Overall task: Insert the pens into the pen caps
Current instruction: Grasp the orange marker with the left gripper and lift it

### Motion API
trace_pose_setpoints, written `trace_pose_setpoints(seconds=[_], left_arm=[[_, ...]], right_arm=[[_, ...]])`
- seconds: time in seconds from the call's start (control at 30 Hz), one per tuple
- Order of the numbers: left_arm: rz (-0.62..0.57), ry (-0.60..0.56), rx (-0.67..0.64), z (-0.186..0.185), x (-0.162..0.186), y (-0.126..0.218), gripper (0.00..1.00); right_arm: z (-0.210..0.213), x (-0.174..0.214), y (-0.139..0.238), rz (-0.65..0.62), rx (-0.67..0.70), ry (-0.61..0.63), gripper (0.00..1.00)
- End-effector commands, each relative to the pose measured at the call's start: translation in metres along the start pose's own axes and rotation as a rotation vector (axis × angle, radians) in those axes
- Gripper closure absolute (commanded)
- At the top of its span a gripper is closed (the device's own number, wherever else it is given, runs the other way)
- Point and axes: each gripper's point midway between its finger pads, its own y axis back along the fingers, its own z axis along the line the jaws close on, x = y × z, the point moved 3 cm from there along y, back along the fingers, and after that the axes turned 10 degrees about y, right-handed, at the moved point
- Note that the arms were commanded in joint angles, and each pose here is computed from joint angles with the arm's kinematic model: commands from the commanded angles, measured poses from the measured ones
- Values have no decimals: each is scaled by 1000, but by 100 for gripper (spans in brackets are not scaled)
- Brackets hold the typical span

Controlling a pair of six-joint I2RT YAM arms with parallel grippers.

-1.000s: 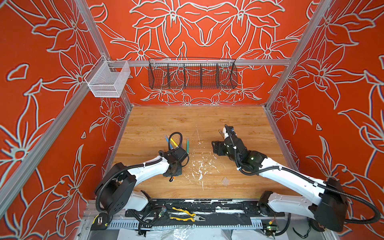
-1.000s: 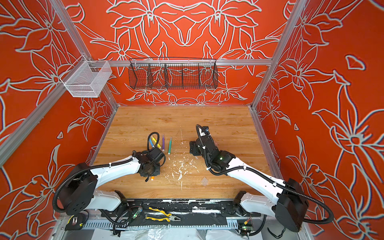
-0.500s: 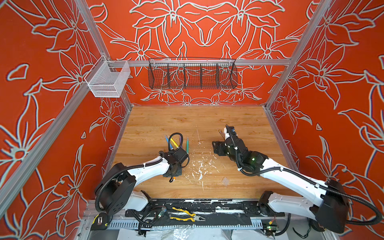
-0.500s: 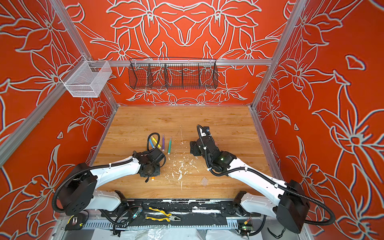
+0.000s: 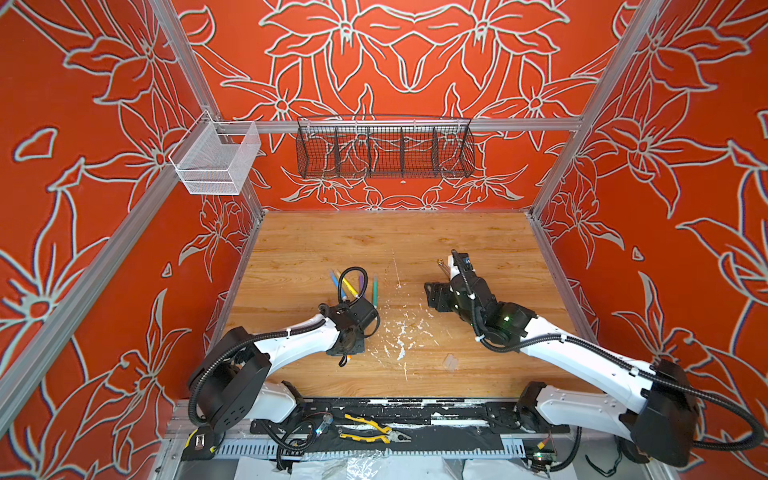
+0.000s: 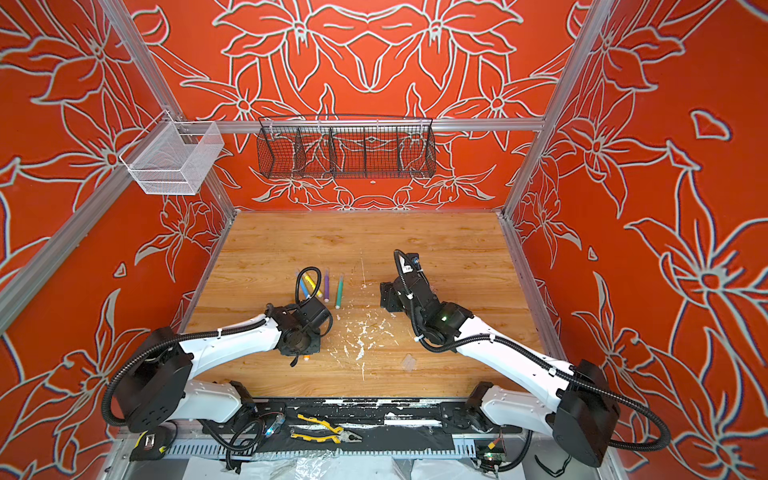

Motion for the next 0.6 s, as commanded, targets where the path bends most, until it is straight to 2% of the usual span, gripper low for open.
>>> trace_pose_setpoints(seconds=[0.0,0.17,0.27,0.43,0.57], left_arm=[[64,-20,-58,11,15,-10,86],[45,-62,-18,-3,5,4,91],[-40,-112,37,-28,-18,44,94],[-232,-215,238,-84,-67,132,94],[-390,-297,350,-117,-98,173,93]], right_arm=[[-5,0,3,-13,10,-23,23],[-6,1,3,-21,11,-32,23],[-6,3,3,-30,3,-45,24],[-10,4,10,-69,-9,-81,24],[-9,2,20,-127,-73,-127,24]])
